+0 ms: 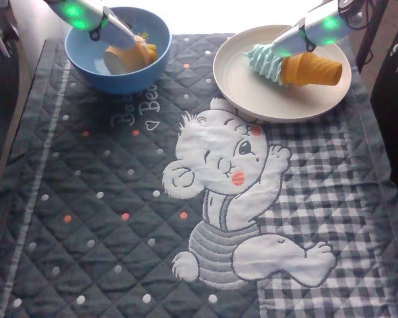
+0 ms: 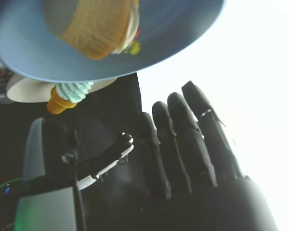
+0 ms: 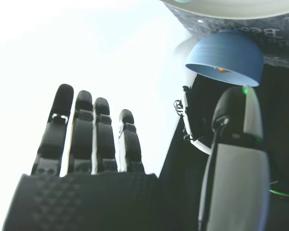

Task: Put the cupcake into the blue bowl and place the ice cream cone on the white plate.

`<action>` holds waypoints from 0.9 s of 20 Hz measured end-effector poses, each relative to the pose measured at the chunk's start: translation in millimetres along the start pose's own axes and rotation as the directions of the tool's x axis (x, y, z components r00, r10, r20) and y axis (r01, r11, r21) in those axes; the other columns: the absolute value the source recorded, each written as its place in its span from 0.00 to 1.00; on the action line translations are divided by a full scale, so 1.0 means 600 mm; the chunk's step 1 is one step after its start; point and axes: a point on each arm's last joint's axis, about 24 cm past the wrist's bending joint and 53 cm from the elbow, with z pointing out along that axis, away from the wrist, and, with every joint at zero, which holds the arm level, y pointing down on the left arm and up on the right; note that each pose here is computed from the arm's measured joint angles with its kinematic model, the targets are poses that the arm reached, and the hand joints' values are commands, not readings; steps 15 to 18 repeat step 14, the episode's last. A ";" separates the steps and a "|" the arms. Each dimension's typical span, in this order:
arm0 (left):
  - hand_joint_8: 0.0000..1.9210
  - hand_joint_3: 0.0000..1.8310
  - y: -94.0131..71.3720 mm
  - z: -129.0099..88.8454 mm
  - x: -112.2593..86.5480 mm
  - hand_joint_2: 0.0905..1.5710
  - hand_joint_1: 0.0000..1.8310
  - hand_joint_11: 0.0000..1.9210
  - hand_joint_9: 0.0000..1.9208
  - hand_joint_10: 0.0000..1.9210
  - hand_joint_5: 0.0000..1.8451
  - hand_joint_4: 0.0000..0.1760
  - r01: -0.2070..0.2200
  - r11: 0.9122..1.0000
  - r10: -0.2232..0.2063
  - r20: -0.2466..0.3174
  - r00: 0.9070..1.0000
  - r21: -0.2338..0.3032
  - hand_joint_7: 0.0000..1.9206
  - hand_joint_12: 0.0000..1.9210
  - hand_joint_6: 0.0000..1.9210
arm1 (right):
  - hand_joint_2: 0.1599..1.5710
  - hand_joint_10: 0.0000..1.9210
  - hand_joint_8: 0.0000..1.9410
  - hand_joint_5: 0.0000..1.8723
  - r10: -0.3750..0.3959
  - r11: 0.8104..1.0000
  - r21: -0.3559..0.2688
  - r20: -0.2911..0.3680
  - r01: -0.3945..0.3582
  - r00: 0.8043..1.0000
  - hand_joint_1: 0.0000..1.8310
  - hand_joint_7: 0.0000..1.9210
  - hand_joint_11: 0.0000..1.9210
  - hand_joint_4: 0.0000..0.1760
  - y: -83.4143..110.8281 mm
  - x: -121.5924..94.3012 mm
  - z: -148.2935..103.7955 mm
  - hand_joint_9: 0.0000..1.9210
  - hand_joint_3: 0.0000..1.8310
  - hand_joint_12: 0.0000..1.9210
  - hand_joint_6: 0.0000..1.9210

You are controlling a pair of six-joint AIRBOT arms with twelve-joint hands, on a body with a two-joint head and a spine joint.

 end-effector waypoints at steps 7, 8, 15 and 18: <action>0.00 0.00 -0.012 -0.024 -0.024 0.50 0.55 0.08 0.23 0.00 0.27 0.09 0.035 0.998 -0.036 0.026 0.999 0.053 0.22 0.38 0.00 | 0.47 0.00 0.00 0.07 0.002 0.999 -0.048 0.029 0.000 1.000 0.47 0.08 0.00 0.56 0.022 -0.019 -0.030 0.05 0.00 0.26 0.00; 0.00 0.00 -0.016 -0.034 -0.035 0.50 0.54 0.07 0.22 0.00 0.25 0.14 0.047 0.996 -0.050 0.042 0.998 0.069 0.21 0.38 0.00 | 0.47 0.00 0.00 0.08 0.002 0.998 -0.064 0.042 0.000 0.999 0.48 0.07 0.00 0.56 0.030 -0.027 -0.039 0.05 0.00 0.26 0.00; 0.00 0.00 -0.035 -0.103 -0.082 0.48 0.49 0.04 0.20 0.00 0.23 0.43 0.027 0.989 -0.042 0.107 0.993 0.142 0.20 0.45 0.00 | 0.39 0.00 0.00 0.07 0.025 0.978 -0.209 0.123 0.001 0.992 0.41 0.10 0.00 0.86 0.105 -0.061 -0.086 0.08 0.00 0.40 0.00; 0.00 0.00 -0.035 -0.103 -0.082 0.48 0.49 0.04 0.20 0.00 0.23 0.43 0.027 0.989 -0.042 0.107 0.993 0.142 0.20 0.45 0.00 | 0.39 0.00 0.00 0.07 0.025 0.978 -0.209 0.123 0.001 0.992 0.41 0.10 0.00 0.86 0.105 -0.061 -0.086 0.08 0.00 0.40 0.00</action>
